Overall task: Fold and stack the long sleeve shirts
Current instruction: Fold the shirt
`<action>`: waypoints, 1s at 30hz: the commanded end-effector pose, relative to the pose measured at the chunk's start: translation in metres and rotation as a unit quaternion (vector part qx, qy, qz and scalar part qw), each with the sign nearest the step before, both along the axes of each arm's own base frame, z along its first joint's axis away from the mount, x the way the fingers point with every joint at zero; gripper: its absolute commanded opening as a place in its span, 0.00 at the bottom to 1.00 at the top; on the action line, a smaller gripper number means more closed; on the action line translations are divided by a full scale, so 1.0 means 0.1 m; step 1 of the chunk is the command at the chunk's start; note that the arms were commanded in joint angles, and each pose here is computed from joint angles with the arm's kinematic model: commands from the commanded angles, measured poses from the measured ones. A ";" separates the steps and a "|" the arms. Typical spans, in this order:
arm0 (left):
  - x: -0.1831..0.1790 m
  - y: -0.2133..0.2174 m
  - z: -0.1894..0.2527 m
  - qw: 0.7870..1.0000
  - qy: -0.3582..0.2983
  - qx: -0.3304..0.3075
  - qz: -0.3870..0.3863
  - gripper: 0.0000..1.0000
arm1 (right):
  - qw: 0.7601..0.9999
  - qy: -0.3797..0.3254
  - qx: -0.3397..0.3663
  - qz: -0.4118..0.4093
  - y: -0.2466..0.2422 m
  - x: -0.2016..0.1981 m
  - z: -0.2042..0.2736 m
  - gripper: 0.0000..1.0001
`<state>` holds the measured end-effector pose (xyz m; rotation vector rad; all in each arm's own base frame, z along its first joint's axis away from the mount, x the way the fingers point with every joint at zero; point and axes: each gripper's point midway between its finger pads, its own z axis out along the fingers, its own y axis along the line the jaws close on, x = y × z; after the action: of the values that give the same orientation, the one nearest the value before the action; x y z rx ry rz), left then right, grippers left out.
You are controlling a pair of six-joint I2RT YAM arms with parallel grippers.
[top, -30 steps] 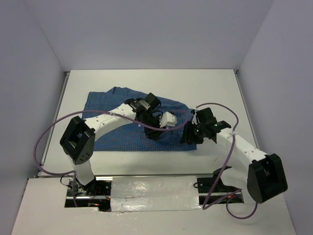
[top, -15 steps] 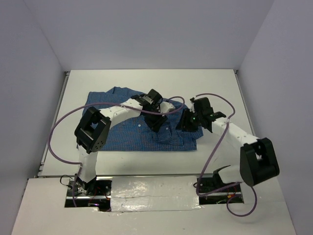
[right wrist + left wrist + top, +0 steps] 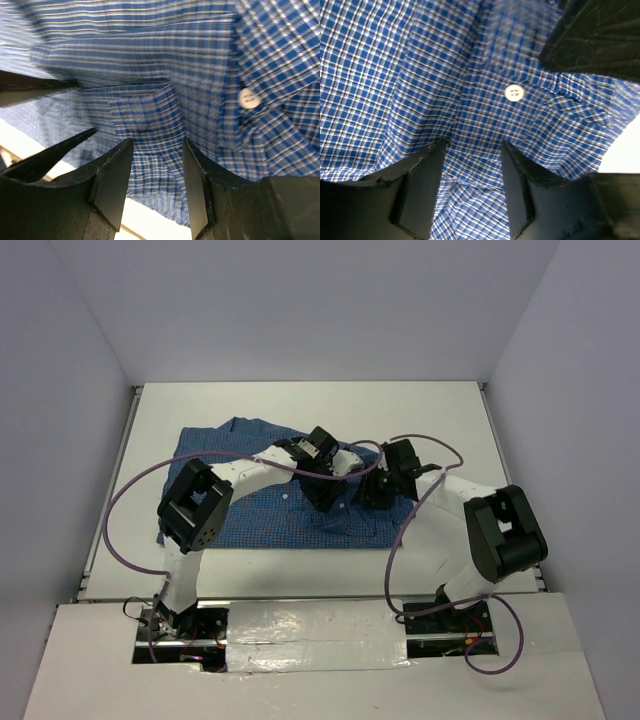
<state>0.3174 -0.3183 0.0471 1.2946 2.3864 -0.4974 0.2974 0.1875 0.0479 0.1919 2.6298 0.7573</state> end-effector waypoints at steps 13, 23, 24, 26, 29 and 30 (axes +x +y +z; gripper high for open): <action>-0.09 -0.03 -0.17 0.999 0.036 -0.006 -0.003 0.39 | 0.999 -0.017 -0.050 0.013 0.04 0.04 -0.19 0.45; 0.01 -0.19 0.23 0.999 0.023 -0.039 -0.012 0.00 | 0.997 -0.077 -0.017 0.024 0.07 0.00 0.16 0.07; 0.03 -0.20 0.26 0.999 0.019 -0.041 -0.013 0.00 | 0.996 -0.081 -0.015 0.022 0.07 -0.01 0.18 0.05; 0.07 -0.22 0.33 0.999 0.006 -0.046 -0.014 0.00 | 0.996 -0.082 -0.014 0.021 0.06 -0.03 0.18 0.00; 0.21 -0.18 0.38 0.999 -0.027 -0.032 -0.002 0.00 | 0.995 -0.093 -0.007 0.019 0.07 -0.01 0.24 0.00; 0.25 -0.18 0.40 0.999 -0.039 -0.029 0.000 0.00 | 0.995 -0.096 -0.003 0.017 0.08 0.00 0.27 0.00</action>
<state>0.3275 -0.3332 0.0640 1.2954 2.3568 -0.5495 0.2907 0.1878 0.0552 0.0952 2.5466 0.6906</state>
